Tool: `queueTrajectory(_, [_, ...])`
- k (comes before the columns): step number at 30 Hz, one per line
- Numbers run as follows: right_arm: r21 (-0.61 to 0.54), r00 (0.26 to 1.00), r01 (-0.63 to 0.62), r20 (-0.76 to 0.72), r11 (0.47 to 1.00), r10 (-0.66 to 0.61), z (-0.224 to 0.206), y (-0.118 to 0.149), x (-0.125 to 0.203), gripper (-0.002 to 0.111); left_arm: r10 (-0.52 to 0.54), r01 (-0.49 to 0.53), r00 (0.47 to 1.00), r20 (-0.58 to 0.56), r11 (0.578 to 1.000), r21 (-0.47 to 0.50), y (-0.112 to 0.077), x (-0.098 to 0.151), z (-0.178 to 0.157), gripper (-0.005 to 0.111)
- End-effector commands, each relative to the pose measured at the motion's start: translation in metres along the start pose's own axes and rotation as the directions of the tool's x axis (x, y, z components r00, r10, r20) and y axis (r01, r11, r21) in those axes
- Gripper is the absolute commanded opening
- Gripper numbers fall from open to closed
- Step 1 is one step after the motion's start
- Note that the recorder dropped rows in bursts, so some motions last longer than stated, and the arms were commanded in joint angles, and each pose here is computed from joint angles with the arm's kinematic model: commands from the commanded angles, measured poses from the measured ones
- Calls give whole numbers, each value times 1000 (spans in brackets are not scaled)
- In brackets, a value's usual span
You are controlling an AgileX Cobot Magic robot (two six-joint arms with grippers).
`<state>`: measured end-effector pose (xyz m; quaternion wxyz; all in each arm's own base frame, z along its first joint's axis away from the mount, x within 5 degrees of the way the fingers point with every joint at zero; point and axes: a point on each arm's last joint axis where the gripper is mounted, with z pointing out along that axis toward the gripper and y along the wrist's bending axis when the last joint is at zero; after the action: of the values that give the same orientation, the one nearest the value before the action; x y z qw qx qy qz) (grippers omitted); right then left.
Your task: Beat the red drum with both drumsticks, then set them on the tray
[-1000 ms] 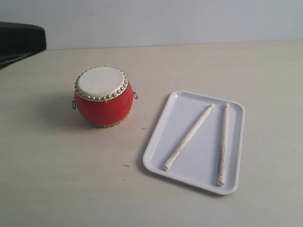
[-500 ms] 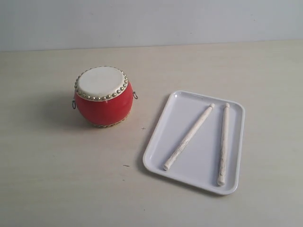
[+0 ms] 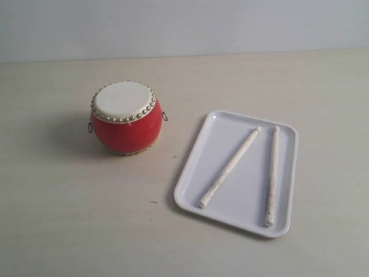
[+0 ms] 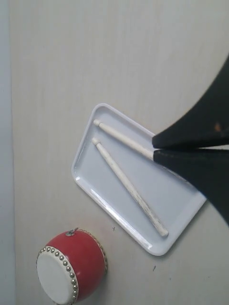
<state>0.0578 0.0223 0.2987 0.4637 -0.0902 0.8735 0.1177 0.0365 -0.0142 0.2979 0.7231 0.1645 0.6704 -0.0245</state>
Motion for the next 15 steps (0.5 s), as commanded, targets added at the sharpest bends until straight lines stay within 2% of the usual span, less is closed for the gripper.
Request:
queueTrajectory(1, [4,1000,5,9,1000,-5,1,-1,0,0,24,-16,998,62,991,-132,0,37,3,0])
queueTrajectory(6, [4,1000,5,9,1000,-5,1,-1,0,0,17,-16,1000,3,981,-195,-3,86,12,0])
queueTrajectory(7, [4,1000,5,9,1000,-5,1,-1,0,0,21,-16,1000,21,978,-209,-2,84,12,0])
queueTrajectory(10, [4,1000,5,9,1000,-5,1,-1,0,0,45,-60,996,-82,981,-186,-5,93,12,0])
queueTrajectory(15, [-3,1000,-1,9,1000,2,1,0,0,0,60,-83,993,-106,969,-232,-2,94,12,0])
